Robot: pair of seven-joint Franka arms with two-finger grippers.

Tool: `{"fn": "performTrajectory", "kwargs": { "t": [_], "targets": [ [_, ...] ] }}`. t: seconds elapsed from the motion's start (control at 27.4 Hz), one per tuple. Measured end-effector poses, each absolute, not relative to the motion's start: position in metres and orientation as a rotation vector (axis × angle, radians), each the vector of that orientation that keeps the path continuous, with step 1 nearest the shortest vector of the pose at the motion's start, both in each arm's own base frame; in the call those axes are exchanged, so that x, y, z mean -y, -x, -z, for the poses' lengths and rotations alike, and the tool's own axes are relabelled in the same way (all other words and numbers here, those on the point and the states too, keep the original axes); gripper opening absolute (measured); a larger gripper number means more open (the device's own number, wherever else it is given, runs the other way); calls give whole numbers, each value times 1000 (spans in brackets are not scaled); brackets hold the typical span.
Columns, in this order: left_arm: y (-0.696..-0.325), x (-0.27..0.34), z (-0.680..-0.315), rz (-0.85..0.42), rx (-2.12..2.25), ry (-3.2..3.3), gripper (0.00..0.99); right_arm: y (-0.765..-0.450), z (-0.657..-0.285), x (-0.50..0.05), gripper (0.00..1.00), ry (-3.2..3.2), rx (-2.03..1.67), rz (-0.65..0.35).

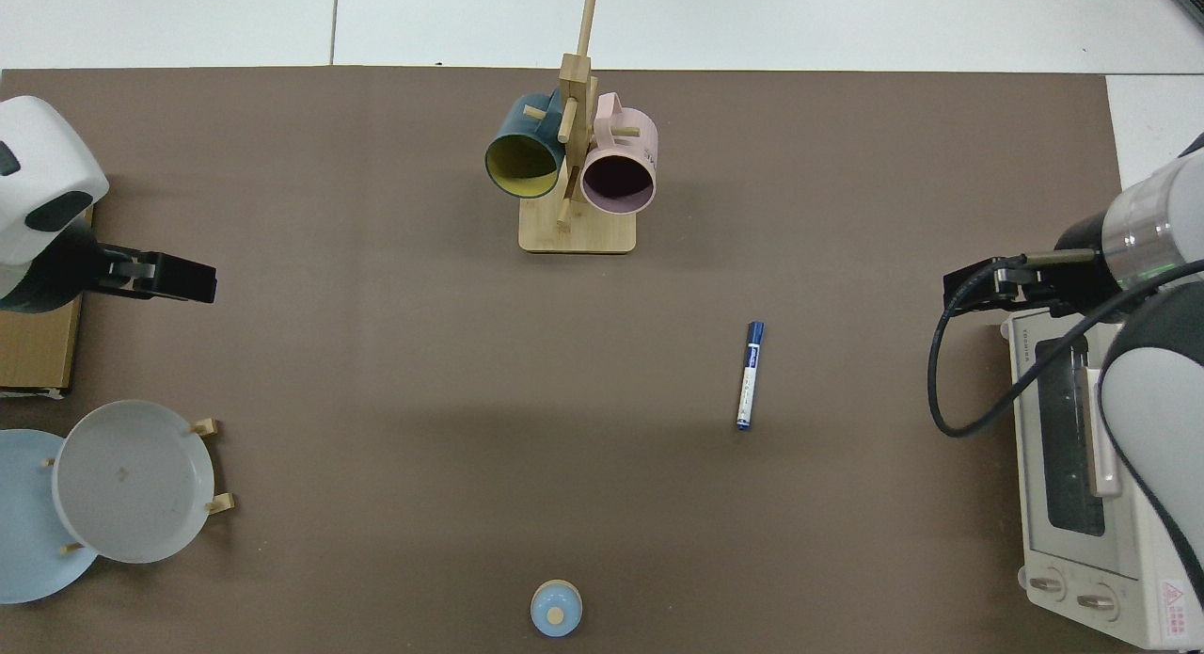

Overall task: Put markers into pen holder
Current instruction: 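Move the right gripper toward the blue-capped white marker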

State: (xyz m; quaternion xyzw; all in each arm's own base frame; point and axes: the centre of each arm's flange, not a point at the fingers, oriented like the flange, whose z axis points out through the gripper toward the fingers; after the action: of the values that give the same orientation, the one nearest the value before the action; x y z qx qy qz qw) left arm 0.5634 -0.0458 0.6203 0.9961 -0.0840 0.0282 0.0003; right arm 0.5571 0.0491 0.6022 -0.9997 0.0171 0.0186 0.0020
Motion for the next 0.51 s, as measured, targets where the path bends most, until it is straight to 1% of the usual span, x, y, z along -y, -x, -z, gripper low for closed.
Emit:
{"fn": "performTrajectory", "kwargs": {
  "t": [0.51],
  "targets": [
    [-563, 44, -620, -87, 260, -3129, 991, -558, -603, -49, 1000, 3134, -53, -40]
  ]
}}
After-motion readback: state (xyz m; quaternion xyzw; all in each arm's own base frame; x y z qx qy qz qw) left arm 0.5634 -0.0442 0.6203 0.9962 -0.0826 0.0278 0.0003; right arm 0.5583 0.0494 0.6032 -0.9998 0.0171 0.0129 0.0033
